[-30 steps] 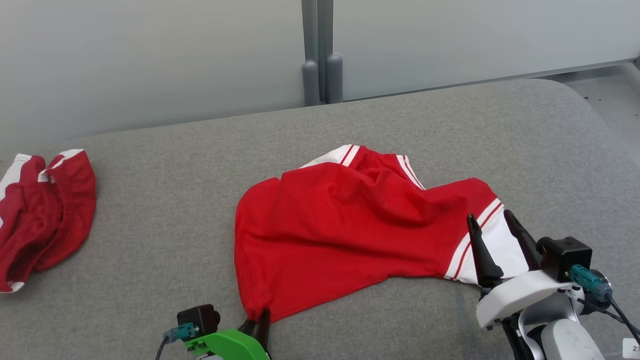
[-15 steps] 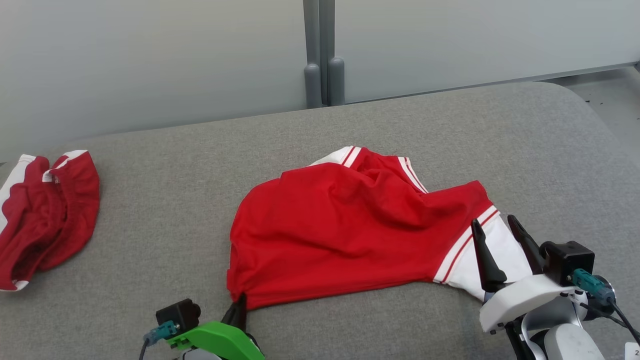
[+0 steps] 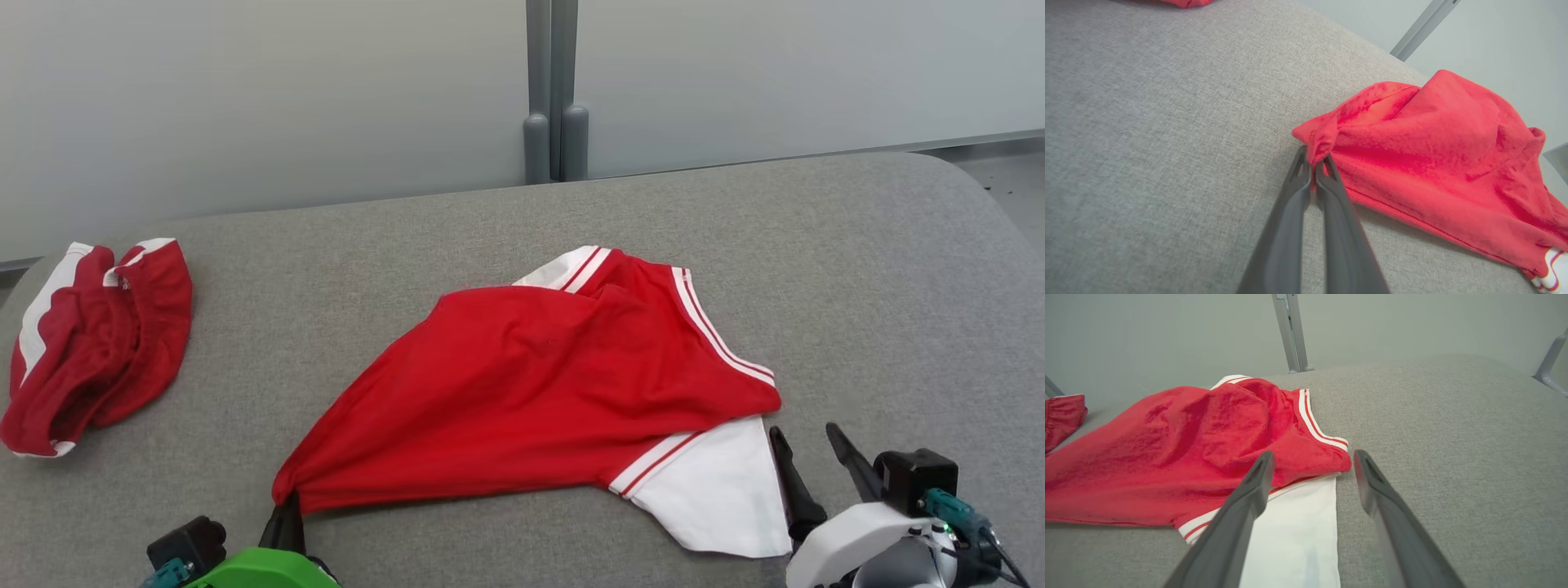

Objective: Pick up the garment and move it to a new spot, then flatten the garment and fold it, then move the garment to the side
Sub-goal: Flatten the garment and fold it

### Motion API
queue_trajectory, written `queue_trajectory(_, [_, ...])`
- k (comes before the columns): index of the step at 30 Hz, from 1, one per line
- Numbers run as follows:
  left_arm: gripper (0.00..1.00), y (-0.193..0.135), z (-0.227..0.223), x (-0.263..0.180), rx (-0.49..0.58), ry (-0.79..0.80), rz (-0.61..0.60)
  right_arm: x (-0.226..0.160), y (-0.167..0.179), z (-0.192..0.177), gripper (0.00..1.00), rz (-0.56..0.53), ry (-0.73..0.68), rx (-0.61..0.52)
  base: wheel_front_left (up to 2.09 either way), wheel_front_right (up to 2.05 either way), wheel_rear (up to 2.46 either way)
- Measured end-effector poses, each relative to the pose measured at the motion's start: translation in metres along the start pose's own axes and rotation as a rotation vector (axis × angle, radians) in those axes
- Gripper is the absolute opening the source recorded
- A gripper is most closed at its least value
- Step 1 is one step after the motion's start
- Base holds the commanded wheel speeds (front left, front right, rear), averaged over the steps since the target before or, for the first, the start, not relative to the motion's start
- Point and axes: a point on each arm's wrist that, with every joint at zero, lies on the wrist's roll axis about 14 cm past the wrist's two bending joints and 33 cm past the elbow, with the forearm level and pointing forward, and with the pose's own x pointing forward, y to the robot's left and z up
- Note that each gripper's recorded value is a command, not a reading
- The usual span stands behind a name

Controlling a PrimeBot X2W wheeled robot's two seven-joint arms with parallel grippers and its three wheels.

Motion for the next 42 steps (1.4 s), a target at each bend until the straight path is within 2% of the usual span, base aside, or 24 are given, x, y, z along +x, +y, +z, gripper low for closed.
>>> queue_trajectory(9, [0.00, 0.005, 0.006, -0.011, 0.006, -0.029, 0.013, -0.028, 0.000, -0.065, 1.00, -0.012, 0.217, 0.051, 0.00, 0.00, 0.00])
queue_trajectory(22, [0.00, -0.004, 0.009, -0.015, 0.011, -0.033, -0.005, -0.025, 0.009, -0.099, 1.00, 0.009, 0.327, 0.082, 0.00, 0.00, 0.00])
queue_trajectory(23, [0.00, -0.003, 0.009, -0.016, 0.010, -0.031, -0.005, -0.024, 0.010, -0.101, 0.95, 0.011, 0.334, 0.081, 0.00, 0.00, 0.00])
queue_trajectory(26, [0.00, -0.002, 0.009, -0.017, 0.009, -0.031, 0.000, -0.021, 0.013, -0.107, 0.49, 0.020, 0.356, 0.082, 0.00, 0.00, 0.00])
queue_trajectory(28, [0.00, -0.002, 0.010, -0.018, 0.009, -0.032, 0.001, -0.020, 0.013, -0.110, 0.39, 0.023, 0.368, 0.082, 0.00, 0.00, 0.00])
queue_trajectory(31, [0.00, -0.002, 0.011, -0.018, 0.013, -0.033, 0.002, -0.016, 0.016, -0.111, 0.00, 0.031, 0.375, 0.085, 0.00, 0.00, 0.00])
queue_trajectory(36, [0.00, -0.003, 0.014, -0.017, 0.015, -0.041, -0.006, -0.007, 0.020, -0.102, 0.00, 0.033, 0.326, 0.132, 0.00, 0.00, 0.00])
queue_trajectory(42, [0.00, -0.020, 0.039, -0.014, -0.009, -0.129, -0.054, 0.017, 0.019, -0.048, 0.00, 0.032, 0.122, 0.192, 0.00, 0.00, 0.00])
